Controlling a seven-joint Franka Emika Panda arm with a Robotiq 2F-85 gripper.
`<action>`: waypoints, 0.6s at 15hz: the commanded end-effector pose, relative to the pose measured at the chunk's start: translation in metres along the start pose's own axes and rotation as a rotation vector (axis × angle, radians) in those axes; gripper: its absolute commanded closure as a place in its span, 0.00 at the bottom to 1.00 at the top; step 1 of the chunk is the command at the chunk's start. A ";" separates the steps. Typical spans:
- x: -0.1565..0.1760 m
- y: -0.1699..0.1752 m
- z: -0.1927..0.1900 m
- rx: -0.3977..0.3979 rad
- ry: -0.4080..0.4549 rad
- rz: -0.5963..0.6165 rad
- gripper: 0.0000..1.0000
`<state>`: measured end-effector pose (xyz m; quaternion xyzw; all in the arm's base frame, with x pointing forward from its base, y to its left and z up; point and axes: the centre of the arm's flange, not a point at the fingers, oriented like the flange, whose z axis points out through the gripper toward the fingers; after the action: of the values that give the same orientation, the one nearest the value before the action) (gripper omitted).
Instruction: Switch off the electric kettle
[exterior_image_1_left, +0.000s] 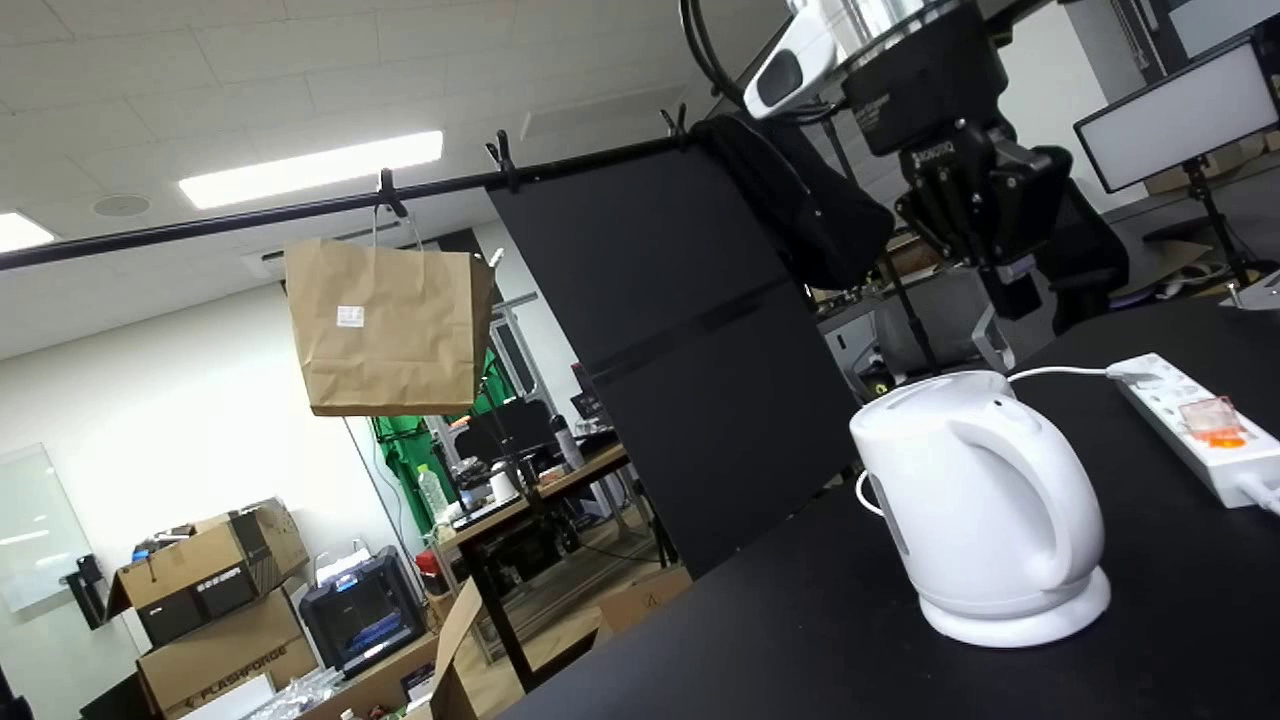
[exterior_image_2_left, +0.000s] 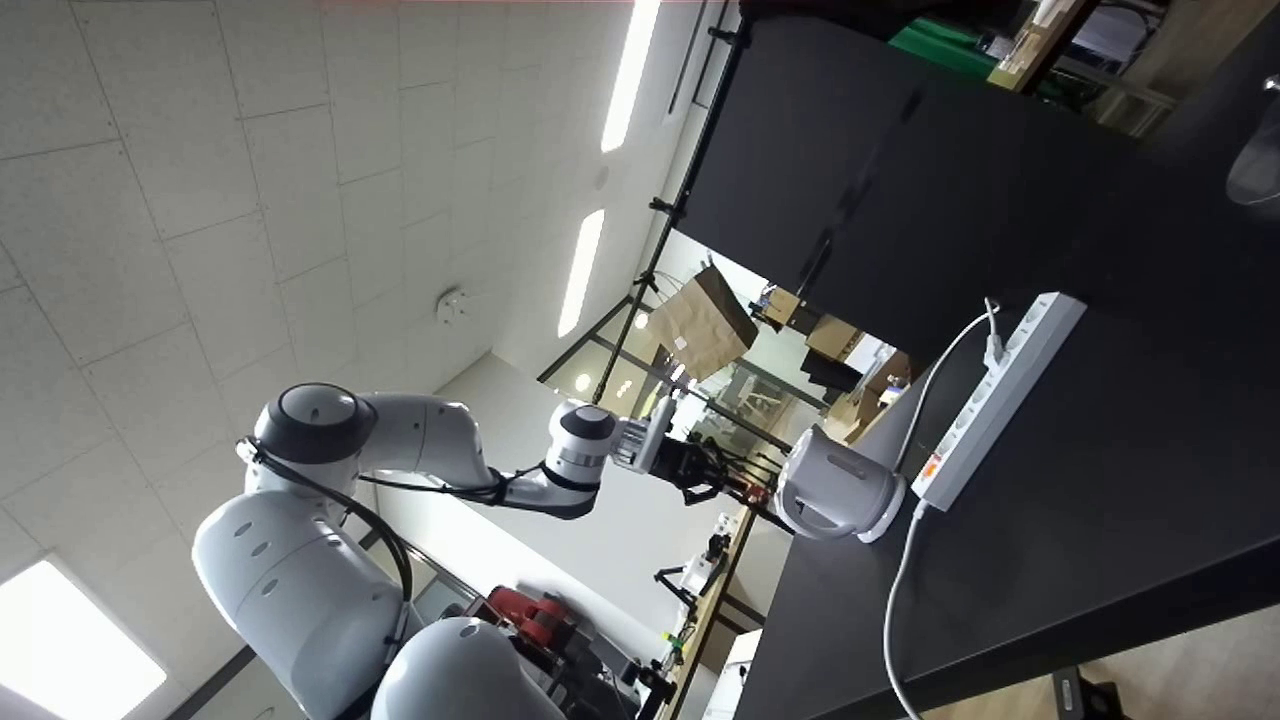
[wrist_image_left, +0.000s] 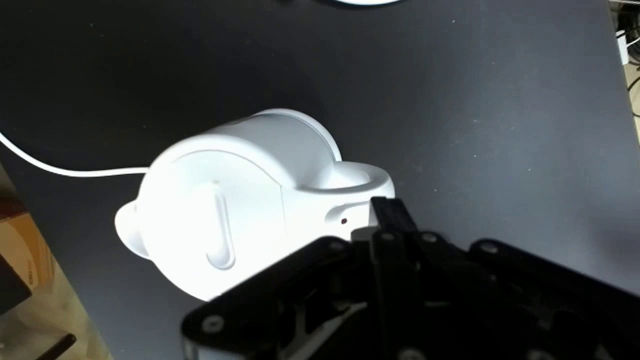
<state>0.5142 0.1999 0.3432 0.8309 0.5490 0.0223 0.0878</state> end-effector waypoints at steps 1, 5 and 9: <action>-0.020 0.006 -0.020 0.015 -0.026 0.067 1.00; -0.033 0.015 -0.025 0.027 -0.035 0.108 1.00; -0.040 0.020 -0.025 0.027 -0.046 0.132 0.67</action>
<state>0.5164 0.1648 0.3644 0.8560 0.5099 0.0040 0.0854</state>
